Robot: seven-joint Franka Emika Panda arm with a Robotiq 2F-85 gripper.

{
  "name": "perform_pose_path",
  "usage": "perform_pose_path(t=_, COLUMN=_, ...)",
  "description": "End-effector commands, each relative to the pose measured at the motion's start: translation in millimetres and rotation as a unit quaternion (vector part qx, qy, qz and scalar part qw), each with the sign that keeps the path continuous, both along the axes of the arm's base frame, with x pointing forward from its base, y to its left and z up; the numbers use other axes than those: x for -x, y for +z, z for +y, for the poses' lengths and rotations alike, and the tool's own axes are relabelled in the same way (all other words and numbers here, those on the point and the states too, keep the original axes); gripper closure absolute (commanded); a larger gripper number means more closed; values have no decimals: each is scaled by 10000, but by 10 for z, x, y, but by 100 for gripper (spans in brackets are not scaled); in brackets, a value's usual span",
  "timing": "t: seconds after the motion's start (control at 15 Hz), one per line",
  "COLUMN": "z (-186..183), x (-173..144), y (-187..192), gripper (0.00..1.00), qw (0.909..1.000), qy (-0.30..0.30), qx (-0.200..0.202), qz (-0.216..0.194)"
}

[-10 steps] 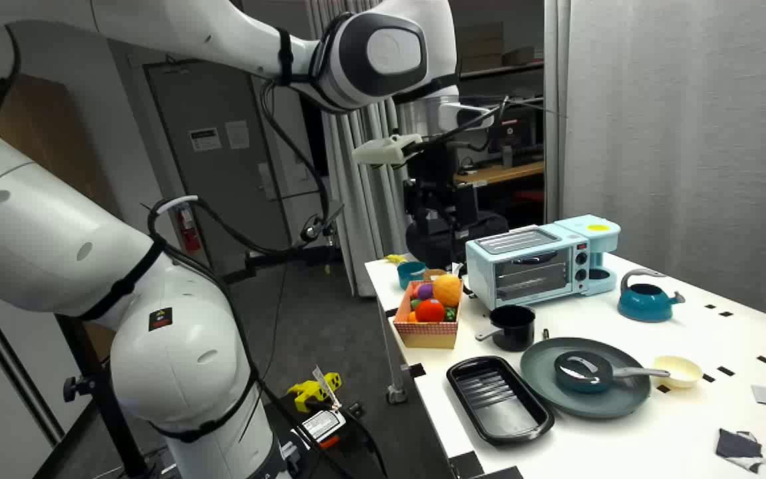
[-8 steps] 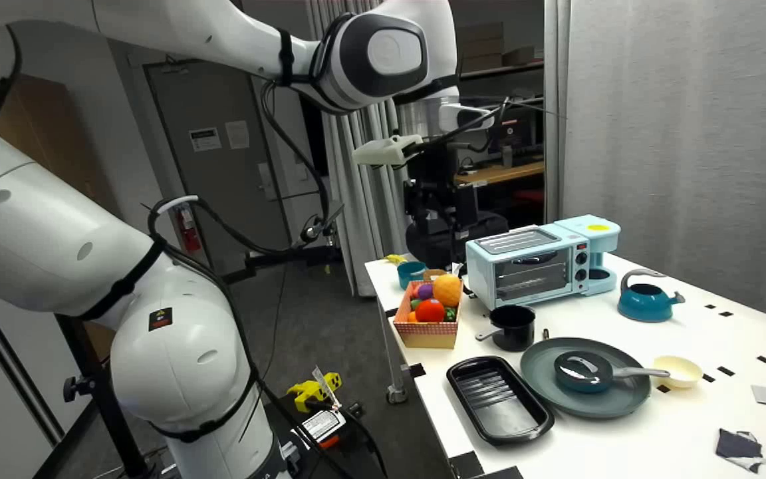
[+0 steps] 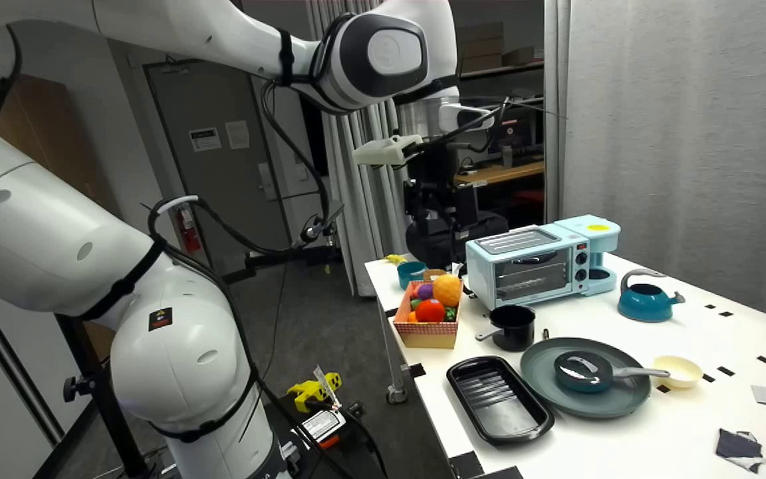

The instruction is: Take the lid from the blue pan and put it on the black pot then put the lid back on the blue pan

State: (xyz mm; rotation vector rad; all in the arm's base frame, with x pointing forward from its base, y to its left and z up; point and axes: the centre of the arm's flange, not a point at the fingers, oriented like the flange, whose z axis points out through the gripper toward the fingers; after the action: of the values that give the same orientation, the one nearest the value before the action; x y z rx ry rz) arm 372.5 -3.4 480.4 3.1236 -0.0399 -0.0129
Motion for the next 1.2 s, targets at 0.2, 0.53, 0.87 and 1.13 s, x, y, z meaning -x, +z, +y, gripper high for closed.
perform_pose_path(t=0.2, z=0, x=0, y=0, gripper=0, qw=10000, qy=0, qx=0, qz=0)
perform_pose_path(t=0.53, z=0, x=0, y=0, gripper=0, qw=10000, qy=0, qx=0, qz=0)
perform_pose_path(t=0.87, z=0, x=0, y=0, gripper=0, qw=10000, qy=0, qx=0, qz=0)
perform_pose_path(t=1.13, z=-36, x=-151, y=-79, gripper=0, qw=9998, qy=-188, qx=-26, qz=46)
